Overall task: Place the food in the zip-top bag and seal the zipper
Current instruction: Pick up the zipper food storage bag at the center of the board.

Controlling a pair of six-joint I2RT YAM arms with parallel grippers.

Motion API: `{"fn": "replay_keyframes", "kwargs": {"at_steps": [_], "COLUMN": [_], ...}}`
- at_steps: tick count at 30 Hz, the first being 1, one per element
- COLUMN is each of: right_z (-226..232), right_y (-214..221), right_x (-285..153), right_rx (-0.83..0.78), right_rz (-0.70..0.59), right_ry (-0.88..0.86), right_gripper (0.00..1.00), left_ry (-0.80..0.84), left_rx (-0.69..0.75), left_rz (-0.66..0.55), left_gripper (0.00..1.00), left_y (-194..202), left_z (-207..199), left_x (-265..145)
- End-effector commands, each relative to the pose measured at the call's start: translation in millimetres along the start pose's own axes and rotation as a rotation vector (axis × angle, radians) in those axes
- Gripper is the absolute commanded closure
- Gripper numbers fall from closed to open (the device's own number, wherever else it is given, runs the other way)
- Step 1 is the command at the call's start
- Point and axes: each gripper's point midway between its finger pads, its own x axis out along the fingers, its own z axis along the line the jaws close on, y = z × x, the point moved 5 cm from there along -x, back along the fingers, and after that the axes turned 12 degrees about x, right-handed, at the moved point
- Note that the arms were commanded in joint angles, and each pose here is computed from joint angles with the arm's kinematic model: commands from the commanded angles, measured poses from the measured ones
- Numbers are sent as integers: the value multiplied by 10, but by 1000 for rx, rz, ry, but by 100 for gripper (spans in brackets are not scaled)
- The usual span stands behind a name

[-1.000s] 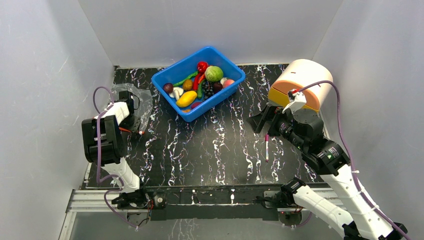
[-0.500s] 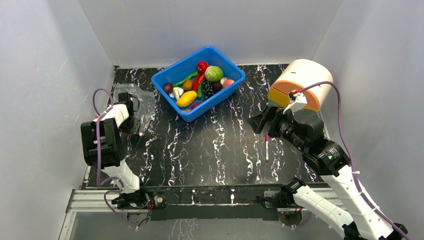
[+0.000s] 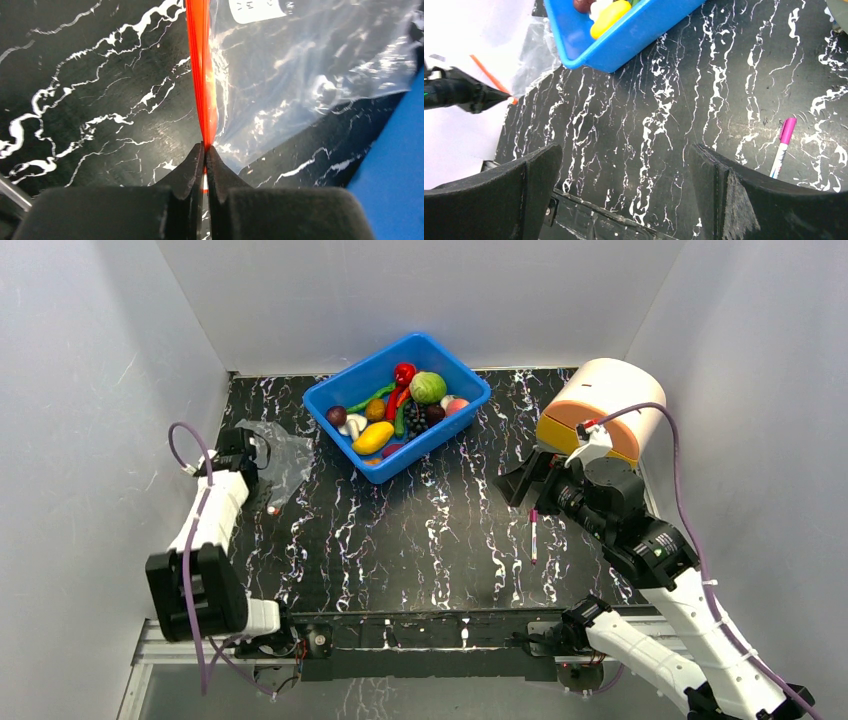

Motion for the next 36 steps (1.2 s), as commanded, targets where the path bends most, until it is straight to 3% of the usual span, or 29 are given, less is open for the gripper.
{"fn": "replay_keyframes", "kwargs": {"at_steps": [1,9,16,29,36], "right_z": [102,205,249,424,608], "right_y": [-168,-245,-198,-29,-7], "right_x": [-16,27,130,414,603], "right_rx": [5,9,32,90,183], "right_rz": [-54,-55,-25,125,178], "right_ry": [-2,-14,-43,-125,-196], "right_gripper": [3,3,4,12,27], "left_ry": [34,426,639,1029,1202], "left_rx": [153,392,588,771,772], "left_rz": [-120,-306,-197,-129,-88], "left_gripper": [100,100,100,100,100], "left_y": [-47,-56,108,520,661], "left_z": [152,-61,-217,-366,-437], "left_x": [-390,-1085,-1381,-1858,-2016]}}
